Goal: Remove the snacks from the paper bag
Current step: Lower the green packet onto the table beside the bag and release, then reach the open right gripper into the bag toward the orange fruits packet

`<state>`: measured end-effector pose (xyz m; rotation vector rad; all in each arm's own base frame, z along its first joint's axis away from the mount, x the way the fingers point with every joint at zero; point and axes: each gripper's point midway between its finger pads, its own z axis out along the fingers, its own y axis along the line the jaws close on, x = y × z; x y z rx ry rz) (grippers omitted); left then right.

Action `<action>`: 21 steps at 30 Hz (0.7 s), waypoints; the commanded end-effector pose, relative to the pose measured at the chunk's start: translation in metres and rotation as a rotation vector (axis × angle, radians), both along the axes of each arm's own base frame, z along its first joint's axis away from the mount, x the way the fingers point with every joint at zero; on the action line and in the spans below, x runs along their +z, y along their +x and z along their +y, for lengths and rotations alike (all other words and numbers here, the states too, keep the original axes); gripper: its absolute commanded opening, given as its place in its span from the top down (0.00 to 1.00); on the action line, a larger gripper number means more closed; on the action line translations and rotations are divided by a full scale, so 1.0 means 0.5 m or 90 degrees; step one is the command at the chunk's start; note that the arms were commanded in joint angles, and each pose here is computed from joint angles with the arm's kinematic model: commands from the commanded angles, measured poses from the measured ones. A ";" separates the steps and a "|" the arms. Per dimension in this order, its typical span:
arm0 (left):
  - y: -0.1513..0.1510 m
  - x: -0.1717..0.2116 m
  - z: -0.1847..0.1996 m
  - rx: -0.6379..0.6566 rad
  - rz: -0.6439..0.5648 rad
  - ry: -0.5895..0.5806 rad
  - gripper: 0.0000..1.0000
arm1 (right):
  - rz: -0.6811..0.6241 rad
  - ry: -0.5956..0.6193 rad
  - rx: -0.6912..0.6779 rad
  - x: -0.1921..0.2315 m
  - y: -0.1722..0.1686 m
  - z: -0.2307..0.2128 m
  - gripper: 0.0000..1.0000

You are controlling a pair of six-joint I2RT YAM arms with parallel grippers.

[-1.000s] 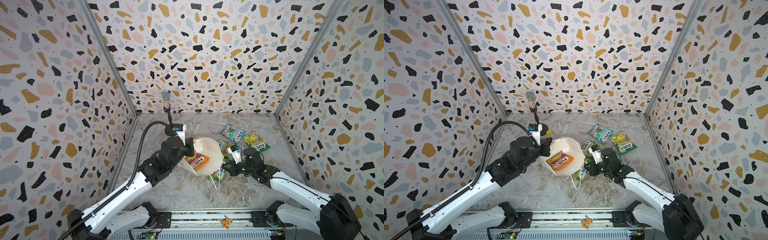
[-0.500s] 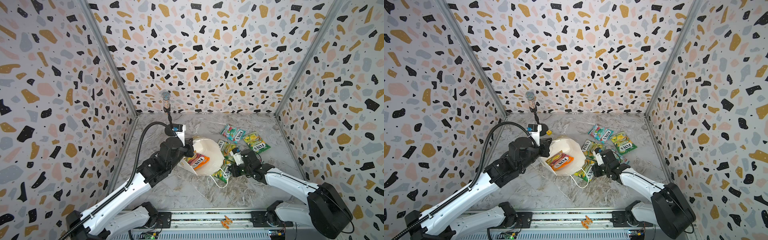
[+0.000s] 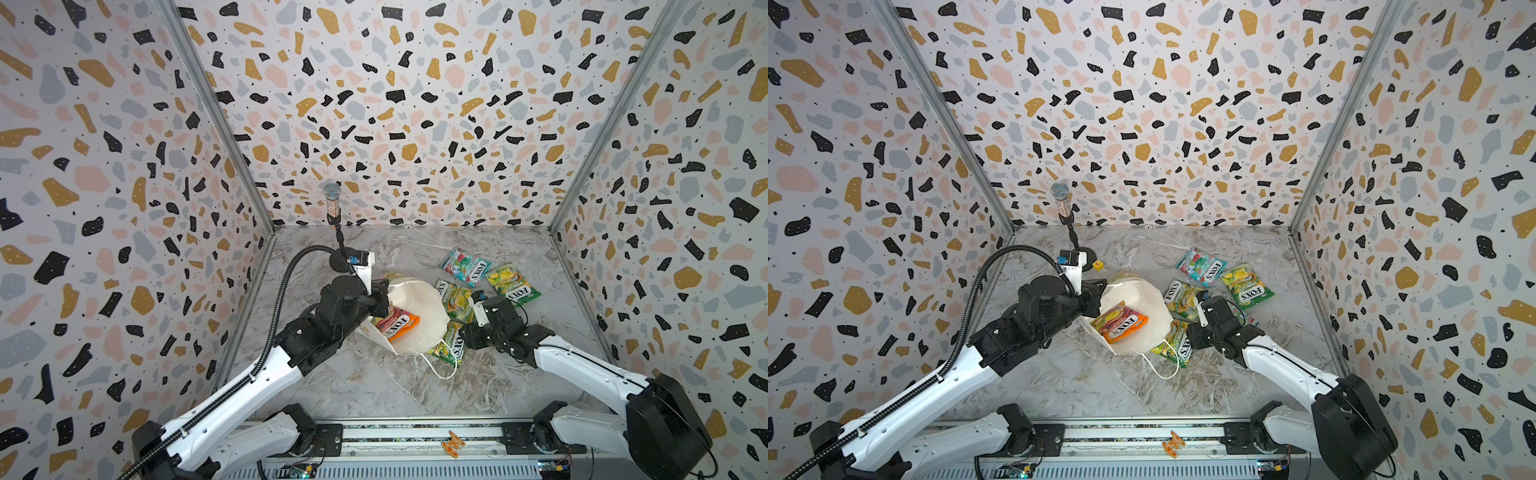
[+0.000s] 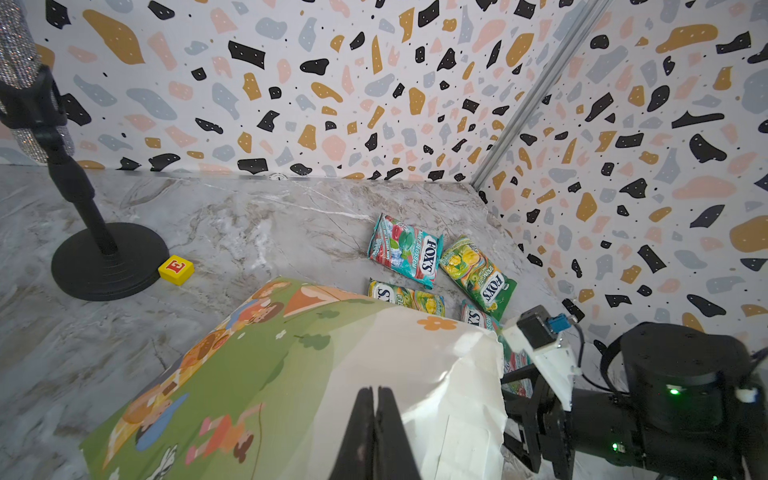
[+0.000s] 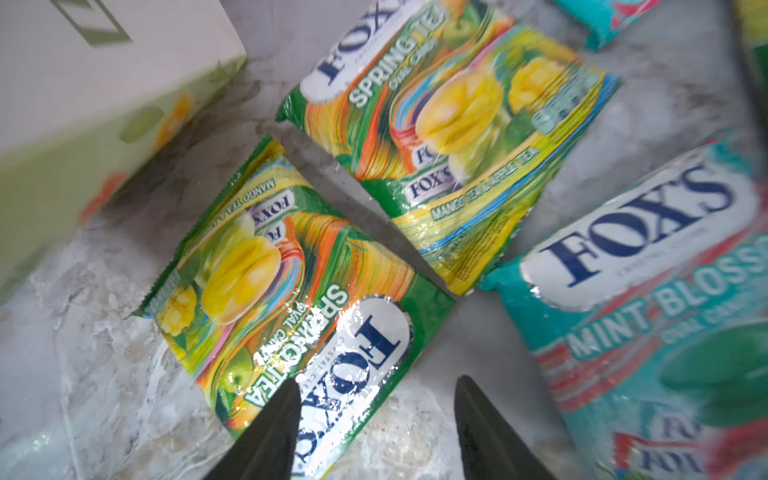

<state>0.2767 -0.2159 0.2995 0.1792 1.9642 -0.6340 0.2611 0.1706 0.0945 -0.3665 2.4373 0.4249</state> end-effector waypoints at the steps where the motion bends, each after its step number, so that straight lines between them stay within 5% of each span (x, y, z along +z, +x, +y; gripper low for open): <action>1: -0.009 -0.001 -0.017 -0.034 -0.010 -0.009 1.00 | -0.060 0.035 -0.020 0.086 0.011 -0.003 0.38; 12: -0.015 0.015 -0.050 -0.076 -0.008 -0.064 1.00 | -0.118 0.314 0.153 0.290 -0.075 0.121 0.39; 21: -0.004 0.048 -0.054 -0.061 -0.026 -0.109 1.00 | -0.091 0.311 0.275 0.287 -0.158 0.254 0.39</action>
